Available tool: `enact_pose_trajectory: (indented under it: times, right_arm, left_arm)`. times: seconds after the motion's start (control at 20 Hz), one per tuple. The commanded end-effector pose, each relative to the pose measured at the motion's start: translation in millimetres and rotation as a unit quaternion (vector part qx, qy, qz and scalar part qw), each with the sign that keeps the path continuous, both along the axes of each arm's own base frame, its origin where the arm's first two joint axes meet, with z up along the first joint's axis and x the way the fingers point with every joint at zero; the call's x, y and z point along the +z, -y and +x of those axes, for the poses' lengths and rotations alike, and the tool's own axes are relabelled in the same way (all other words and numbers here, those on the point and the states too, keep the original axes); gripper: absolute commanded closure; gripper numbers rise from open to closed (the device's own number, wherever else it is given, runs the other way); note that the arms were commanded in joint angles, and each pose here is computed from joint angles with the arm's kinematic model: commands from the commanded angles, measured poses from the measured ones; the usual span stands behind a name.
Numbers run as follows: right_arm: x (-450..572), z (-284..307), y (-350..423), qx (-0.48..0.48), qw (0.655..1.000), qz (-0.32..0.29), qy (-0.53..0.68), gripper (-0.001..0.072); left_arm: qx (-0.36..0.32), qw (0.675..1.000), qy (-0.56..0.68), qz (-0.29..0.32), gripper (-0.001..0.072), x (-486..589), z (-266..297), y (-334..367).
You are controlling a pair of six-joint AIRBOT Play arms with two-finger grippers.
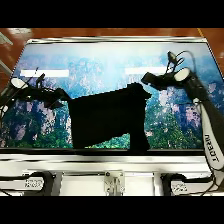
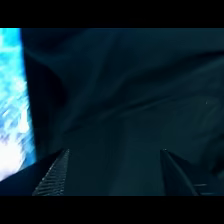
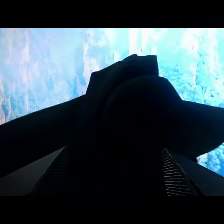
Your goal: Fold the shirts.
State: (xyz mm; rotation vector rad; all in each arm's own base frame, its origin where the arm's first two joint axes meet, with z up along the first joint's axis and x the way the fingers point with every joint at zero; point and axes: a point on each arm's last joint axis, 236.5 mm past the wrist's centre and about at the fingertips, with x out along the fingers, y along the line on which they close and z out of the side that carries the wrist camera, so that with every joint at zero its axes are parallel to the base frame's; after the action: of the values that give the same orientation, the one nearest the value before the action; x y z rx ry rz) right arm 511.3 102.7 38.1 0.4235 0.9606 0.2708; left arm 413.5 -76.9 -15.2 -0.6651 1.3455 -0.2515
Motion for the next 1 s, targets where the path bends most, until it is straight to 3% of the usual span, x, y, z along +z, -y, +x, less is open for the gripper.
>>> enact_pose_trajectory:
  times: [0.0,0.1,0.25,0.35,0.45,0.95]
  right_arm:
    - [21,-62,81,0.057,0.987,-0.132,-0.071,0.0014]
    - [17,-123,144,0.029,0.971,-0.162,-0.172,0.0016]
    - [-9,-183,155,-0.006,0.965,-0.029,-0.261,0.0015]
    - [-25,-197,139,-0.021,0.958,0.064,-0.279,0.0014]
    - [-40,-204,121,-0.021,0.951,0.107,-0.289,0.0014]
    - [-59,-198,99,-0.007,0.955,0.095,-0.281,0.0014]
  left_arm:
    - [-0.048,0.995,-0.081,0.014,0.0090,13,-57,-44]
    - [-0.045,0.993,-0.102,0.045,0.0123,14,-95,-72]
    - [-0.036,0.989,-0.145,0.011,-0.0002,-20,-160,-55]
    - [-0.042,0.983,-0.169,-0.049,-0.0002,-50,-196,-18]
    - [-0.023,0.980,-0.176,-0.093,-0.0002,-73,-214,12]
    - [0.025,0.983,-0.143,-0.114,0.0001,-103,-197,65]
